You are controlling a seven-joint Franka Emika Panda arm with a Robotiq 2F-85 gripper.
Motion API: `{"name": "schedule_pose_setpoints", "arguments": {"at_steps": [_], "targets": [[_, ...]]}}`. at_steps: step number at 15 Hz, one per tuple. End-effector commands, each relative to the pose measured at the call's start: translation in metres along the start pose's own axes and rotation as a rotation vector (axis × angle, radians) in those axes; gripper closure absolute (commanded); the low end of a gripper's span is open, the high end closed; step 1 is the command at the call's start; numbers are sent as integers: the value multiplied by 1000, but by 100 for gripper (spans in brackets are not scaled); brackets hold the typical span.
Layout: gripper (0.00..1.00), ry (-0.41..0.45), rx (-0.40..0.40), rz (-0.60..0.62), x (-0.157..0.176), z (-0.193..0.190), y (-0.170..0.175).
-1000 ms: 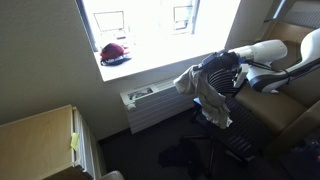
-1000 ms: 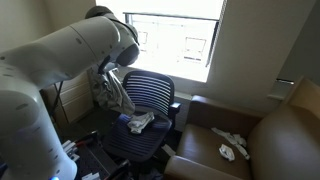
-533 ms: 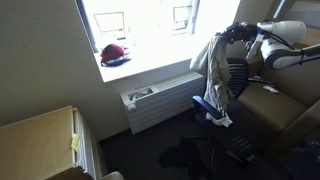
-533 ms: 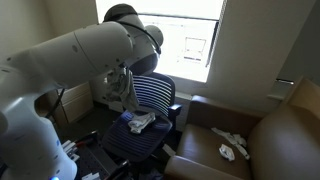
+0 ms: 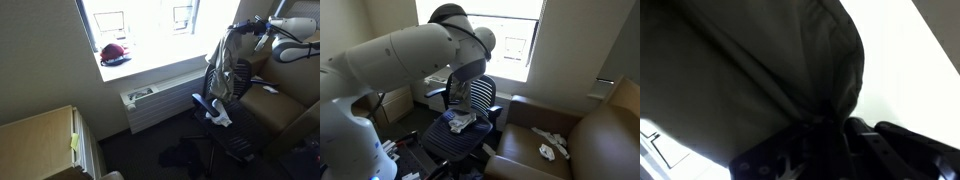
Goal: Hang the brown clothing on the armrest of the black chair
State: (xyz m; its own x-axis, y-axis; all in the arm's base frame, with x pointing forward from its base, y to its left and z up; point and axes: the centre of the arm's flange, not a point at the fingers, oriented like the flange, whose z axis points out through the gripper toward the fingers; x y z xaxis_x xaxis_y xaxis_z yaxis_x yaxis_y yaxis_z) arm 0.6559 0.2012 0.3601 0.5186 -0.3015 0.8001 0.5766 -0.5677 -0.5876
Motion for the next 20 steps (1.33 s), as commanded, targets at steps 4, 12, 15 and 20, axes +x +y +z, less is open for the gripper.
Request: {"name": "schedule_pose_setpoints", "arguments": {"at_steps": [4, 12, 15, 20], "targets": [[99, 73, -156, -266, -30, -13, -20], [99, -310, 52, -33, -148, 19, -69], [99, -443, 163, 44, -215, 25, -131], [99, -574, 130, 9, -344, 39, -201]]}}
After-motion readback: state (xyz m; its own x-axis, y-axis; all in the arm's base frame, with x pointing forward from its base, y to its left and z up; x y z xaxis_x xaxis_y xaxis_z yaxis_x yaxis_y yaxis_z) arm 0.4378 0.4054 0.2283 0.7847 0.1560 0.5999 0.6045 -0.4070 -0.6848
